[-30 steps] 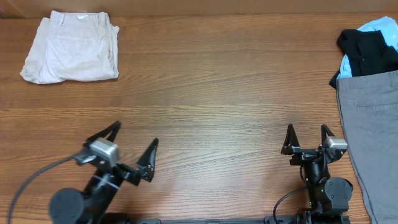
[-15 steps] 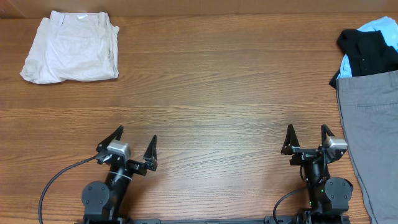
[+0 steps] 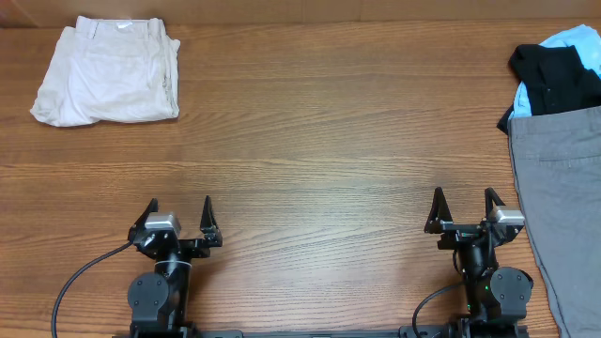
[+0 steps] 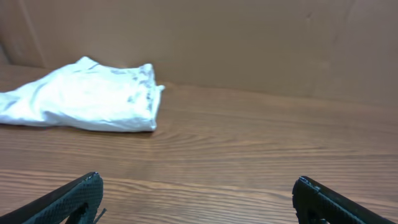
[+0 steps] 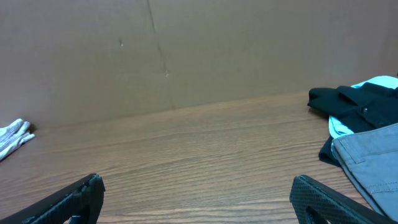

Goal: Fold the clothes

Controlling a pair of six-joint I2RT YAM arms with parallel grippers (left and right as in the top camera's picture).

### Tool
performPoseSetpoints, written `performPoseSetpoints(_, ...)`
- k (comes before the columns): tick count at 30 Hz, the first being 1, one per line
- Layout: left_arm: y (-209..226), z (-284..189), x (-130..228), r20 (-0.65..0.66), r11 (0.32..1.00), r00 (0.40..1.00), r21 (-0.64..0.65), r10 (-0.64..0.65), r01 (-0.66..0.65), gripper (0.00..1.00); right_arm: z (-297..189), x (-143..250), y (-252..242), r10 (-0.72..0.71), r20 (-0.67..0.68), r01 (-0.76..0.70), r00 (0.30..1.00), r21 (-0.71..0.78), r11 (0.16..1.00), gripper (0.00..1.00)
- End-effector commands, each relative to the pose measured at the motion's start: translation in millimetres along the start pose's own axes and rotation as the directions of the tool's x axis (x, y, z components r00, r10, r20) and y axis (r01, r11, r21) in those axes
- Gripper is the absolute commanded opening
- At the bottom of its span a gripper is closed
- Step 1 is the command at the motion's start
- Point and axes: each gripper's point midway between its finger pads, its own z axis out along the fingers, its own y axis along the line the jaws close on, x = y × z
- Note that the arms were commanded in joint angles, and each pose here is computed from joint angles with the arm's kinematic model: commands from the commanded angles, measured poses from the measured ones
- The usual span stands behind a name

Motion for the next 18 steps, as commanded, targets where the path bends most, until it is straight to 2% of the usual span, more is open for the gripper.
performPoseSetpoints(1,11.9,-0.5,-2.4,0.017,0.998,0.999,-0.056,0.033,-0.032,1.0,0.0,1.7,-2.6,0.003,0.004,-0.003,1.0,0.01,1.0,1.0)
performPoseSetpoints(18,11.7,-0.5,-2.5,0.017,0.998,0.999,-0.055,0.034,-0.033,1.0,0.0,1.7,-2.6,0.003,0.004,-0.003,1.0,0.01,1.0,1.0)
